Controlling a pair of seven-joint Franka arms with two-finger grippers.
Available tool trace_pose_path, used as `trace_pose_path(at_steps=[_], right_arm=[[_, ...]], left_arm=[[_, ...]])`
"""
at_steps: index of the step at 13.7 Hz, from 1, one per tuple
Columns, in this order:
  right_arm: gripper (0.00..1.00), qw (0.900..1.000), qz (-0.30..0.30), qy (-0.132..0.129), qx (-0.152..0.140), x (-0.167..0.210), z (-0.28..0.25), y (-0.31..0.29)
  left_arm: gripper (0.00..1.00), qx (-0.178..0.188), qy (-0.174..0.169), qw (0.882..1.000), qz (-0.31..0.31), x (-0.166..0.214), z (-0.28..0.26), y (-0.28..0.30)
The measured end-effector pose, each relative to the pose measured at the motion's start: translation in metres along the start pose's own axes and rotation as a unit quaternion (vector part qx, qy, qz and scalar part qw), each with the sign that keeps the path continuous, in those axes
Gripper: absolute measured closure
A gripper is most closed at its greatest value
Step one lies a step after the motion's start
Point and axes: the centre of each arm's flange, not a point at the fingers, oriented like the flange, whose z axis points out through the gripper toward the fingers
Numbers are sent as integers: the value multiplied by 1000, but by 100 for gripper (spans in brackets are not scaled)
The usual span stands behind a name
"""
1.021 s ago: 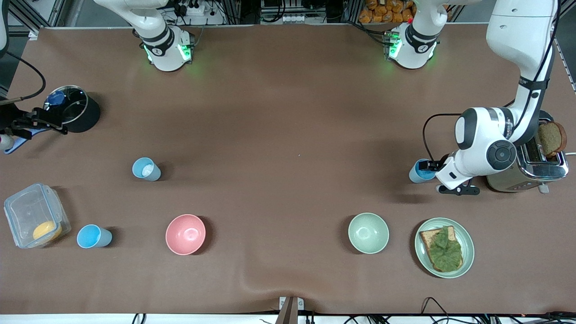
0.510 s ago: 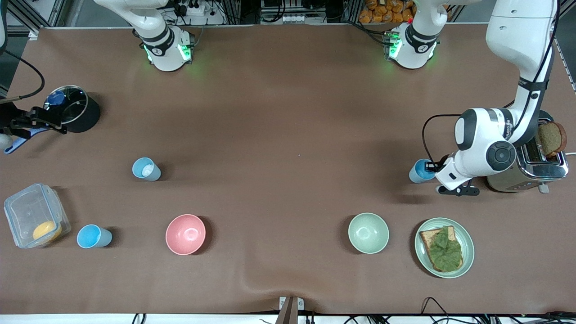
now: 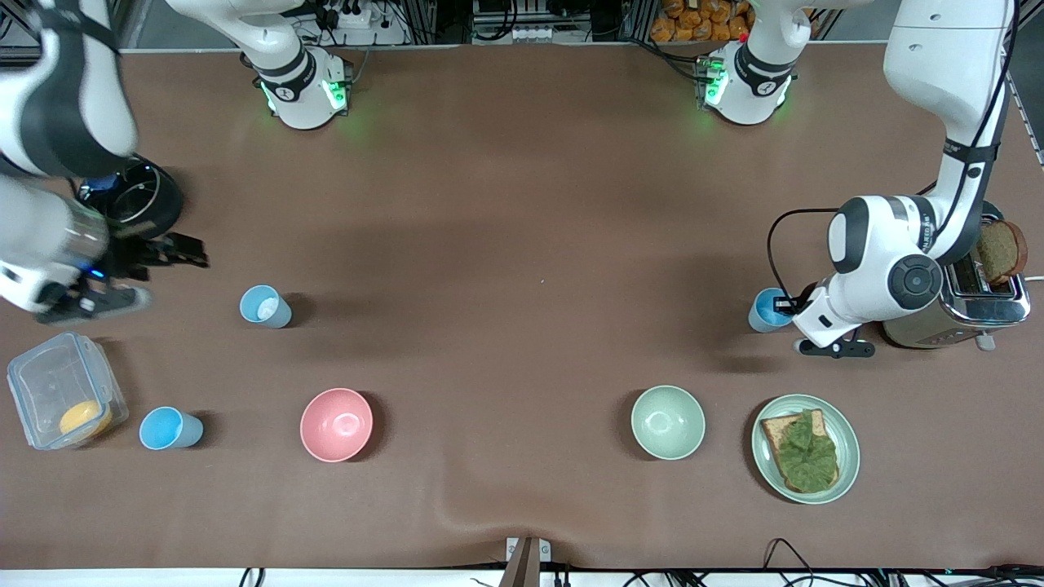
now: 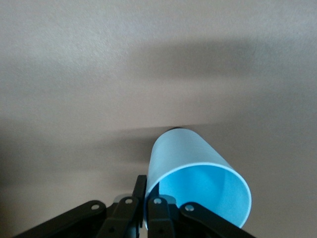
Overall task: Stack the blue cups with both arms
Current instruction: 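Lift the cup with the left gripper while the right gripper reaches another cup, then grasp the blue cup holding the white wad with the right gripper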
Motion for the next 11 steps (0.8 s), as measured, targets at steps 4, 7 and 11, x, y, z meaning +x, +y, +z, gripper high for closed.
trace_pose_path(at_steps=[4, 7, 11], right_arm=[[0, 1000, 3, 12, -7, 28, 69, 6], [0, 999, 25, 19, -10, 22, 123, 8], [0, 998, 59, 15, -11, 10, 170, -1]], left_arm=[[96, 0, 18, 1000, -4, 1, -21, -4], [96, -1, 32, 999, -21, 0, -38, -8], [96, -3, 45, 997, -56, 3, -51, -7]])
